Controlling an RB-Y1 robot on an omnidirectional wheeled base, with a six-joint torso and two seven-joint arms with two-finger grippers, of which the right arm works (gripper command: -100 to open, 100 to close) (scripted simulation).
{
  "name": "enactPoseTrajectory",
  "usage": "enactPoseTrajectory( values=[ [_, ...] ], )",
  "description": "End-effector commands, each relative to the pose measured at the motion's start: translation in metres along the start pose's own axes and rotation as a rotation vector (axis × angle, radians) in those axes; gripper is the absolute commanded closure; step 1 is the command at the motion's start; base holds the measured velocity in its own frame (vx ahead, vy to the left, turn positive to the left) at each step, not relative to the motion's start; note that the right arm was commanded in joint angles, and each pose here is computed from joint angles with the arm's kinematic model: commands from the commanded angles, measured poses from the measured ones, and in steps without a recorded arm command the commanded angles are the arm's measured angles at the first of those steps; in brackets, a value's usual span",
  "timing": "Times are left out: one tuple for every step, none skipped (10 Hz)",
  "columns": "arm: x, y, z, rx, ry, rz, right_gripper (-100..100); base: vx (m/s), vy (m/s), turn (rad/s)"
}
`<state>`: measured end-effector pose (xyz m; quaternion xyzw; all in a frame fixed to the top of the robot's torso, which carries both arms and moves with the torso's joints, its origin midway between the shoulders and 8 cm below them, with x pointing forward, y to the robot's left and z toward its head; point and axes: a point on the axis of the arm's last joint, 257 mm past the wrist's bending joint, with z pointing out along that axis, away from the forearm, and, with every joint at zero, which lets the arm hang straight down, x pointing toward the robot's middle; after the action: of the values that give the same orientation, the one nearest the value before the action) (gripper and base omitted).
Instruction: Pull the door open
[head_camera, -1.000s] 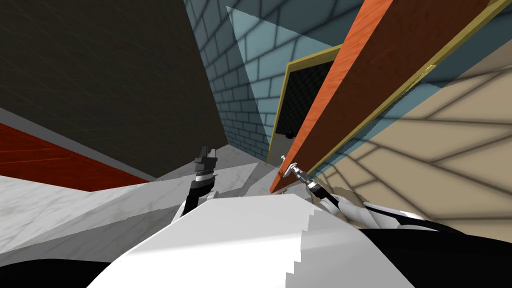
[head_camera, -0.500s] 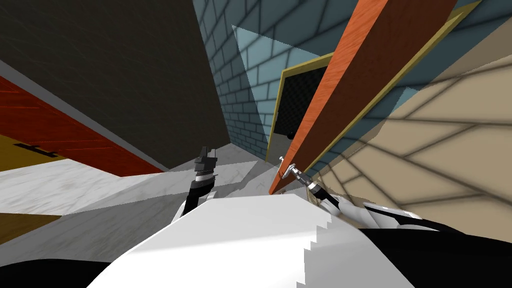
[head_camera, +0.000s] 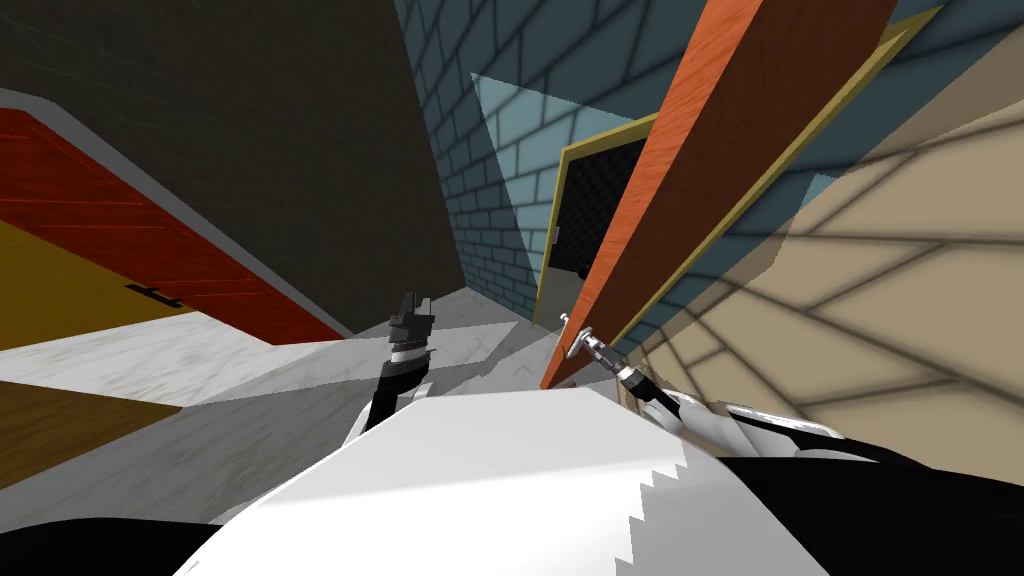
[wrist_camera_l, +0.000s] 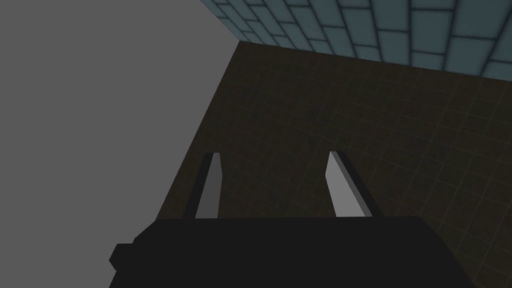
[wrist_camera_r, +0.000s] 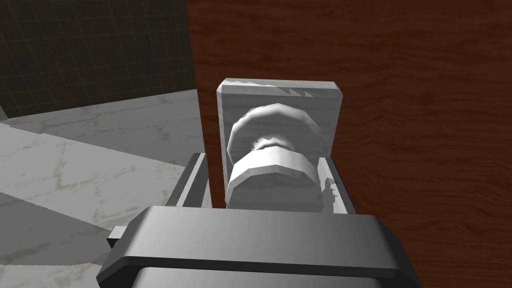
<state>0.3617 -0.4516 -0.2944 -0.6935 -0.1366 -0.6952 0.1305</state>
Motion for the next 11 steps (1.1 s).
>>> enactPoseTrajectory(
  values=[
    [-0.0059,-0.0122,-0.0008,0.020,0.007,0.024,100,0.024,0.175,0.082],
    [-0.0065,-0.0136,-0.0030,0.023,0.011,0.027,100,0.065,0.152,0.104],
    [-0.0065,-0.0136,-0.0030,0.023,0.011,0.027,100,0.049,0.073,0.049],
    [-0.0070,-0.0149,-0.0053,0.026,0.015,0.030,100,0.017,0.041,0.058],
    [-0.0072,-0.0156,-0.0065,0.028,0.017,0.031,100,0.008,0.045,0.080],
    [-0.0072,-0.0156,-0.0065,0.028,0.017,0.031,100,0.016,0.031,0.030],
    [-0.0072,-0.0156,-0.0065,0.028,0.017,0.031,100,0.011,-0.001,-0.016],
    [-0.0072,-0.0154,-0.0066,0.028,0.017,0.031,100,-0.011,0.002,0.032],
    [-0.0072,-0.0156,-0.0065,0.028,0.017,0.031,100,-0.002,-0.011,-0.023],
    [-0.0063,-0.0141,-0.0071,0.028,0.016,0.028,100,0.000,0.000,0.000],
    [-0.0042,-0.0107,-0.0085,0.027,0.013,0.019,100,0.000,0.018,0.011]
  ],
)
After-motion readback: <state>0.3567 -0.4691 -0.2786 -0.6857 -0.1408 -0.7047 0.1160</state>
